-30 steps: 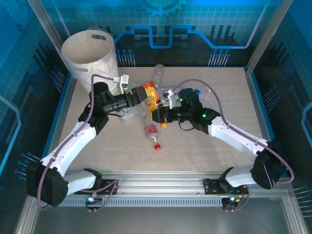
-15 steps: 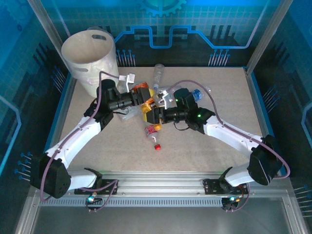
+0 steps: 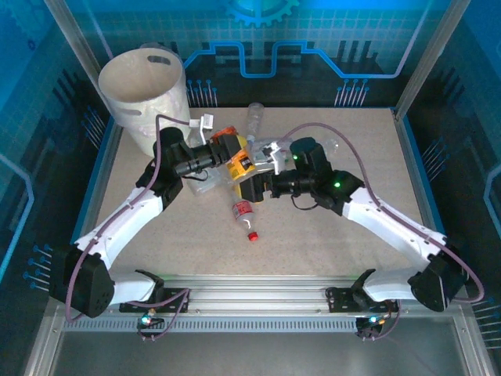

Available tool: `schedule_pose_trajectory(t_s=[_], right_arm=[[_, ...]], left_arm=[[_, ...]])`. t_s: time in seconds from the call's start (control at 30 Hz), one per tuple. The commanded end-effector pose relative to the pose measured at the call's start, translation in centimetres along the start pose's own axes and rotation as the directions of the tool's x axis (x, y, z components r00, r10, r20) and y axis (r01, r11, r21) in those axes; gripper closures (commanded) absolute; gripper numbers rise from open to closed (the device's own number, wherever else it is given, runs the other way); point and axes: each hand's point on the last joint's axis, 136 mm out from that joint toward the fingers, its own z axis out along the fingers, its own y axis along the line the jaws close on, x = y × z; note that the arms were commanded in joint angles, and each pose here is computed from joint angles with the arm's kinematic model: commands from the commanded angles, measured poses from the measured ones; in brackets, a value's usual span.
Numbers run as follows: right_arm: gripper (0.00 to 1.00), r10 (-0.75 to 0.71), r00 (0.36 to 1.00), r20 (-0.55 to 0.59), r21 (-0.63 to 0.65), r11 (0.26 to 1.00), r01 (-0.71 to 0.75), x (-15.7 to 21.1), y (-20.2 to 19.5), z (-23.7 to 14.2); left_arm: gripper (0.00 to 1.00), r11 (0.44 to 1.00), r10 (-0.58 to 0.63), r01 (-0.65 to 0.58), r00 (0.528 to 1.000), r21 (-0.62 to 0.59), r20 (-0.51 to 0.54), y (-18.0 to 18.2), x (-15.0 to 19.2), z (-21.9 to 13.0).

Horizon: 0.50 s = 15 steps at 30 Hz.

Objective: Put the plastic bottles in the bin

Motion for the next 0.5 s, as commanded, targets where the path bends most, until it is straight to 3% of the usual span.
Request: schedule_pose_trajectory(t_s=[0.0,0.33,0.47], right_arm=[[0.0,-0.066,0.998,0.021,0.079,0.995,0.064,-0.5,-0.1,-3.0],[0.0,-0.145,0.984,0.099,0.22,0.968,0.12,-1.2,-0.5,-7.8],[0.0,-0.154,0.973,0.173,0.32,0.943,0.092,-2.1,-1.9,-9.6]], left_arm=[[0.48,1.0,0.006,-0.007,0.998,0.028,0.06,-1.1,-0.9,-1.0],[0.48,0.998,0.001,-0.007,0.996,0.06,0.095,-1.9,-2.0,-1.7],[0.48,0.993,0.076,-0.059,0.982,-0.105,0.172,-0.1,-4.4,-2.7]])
